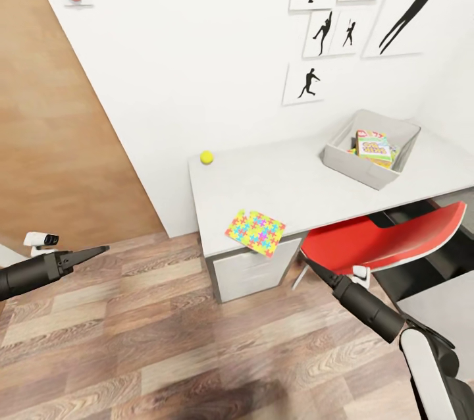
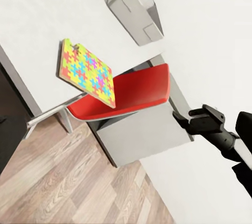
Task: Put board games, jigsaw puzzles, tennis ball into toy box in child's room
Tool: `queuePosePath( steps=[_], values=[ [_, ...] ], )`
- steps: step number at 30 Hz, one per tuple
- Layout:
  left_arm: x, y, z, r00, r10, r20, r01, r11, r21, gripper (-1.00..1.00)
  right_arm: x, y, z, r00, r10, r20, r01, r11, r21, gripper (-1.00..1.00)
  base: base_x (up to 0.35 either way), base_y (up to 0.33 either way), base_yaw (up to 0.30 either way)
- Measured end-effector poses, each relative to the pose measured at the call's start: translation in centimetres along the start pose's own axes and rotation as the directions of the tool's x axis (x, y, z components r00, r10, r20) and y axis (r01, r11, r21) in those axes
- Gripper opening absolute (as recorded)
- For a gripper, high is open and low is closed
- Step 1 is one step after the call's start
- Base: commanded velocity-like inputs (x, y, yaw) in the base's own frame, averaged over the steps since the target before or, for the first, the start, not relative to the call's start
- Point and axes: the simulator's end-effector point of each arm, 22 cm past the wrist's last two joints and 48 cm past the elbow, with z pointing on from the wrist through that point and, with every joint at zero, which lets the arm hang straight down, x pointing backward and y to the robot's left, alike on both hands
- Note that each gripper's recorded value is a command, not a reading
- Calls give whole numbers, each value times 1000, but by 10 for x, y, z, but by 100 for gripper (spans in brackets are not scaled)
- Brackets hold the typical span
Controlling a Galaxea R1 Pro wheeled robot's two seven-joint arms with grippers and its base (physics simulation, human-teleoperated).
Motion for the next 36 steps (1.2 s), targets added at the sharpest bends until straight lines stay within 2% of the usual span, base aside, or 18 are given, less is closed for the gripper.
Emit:
queuePosePath(
  steps=[14,23,25,27,30,36],
  values=[
    [-7,-10,-4,1000,19,12,-19,1000,7,100,-4,14,-7,999,-38,5,38,998,-40,100,0,0,67],
    [-10,-16,-5,999,32,18,-32,999,12,100,-12,28,-14,998,-67,18,68,994,-87,100,0,0,76],
    [-11,-18,-6,999,34,20,-35,999,13,100,-14,40,-16,997,-75,24,77,988,-133,100,0,0,76],
    [-11,-20,-6,999,36,20,-36,999,15,100,-14,56,-20,997,-77,28,81,975,-208,100,0,0,76],
    [-12,-22,-6,999,40,23,-40,999,18,100,-14,68,-24,996,-82,32,88,963,-256,100,0,0,76],
    [-15,-26,-8,998,48,28,-49,999,19,100,-17,77,-28,995,-89,42,97,954,-284,100,0,0,76]
  ],
)
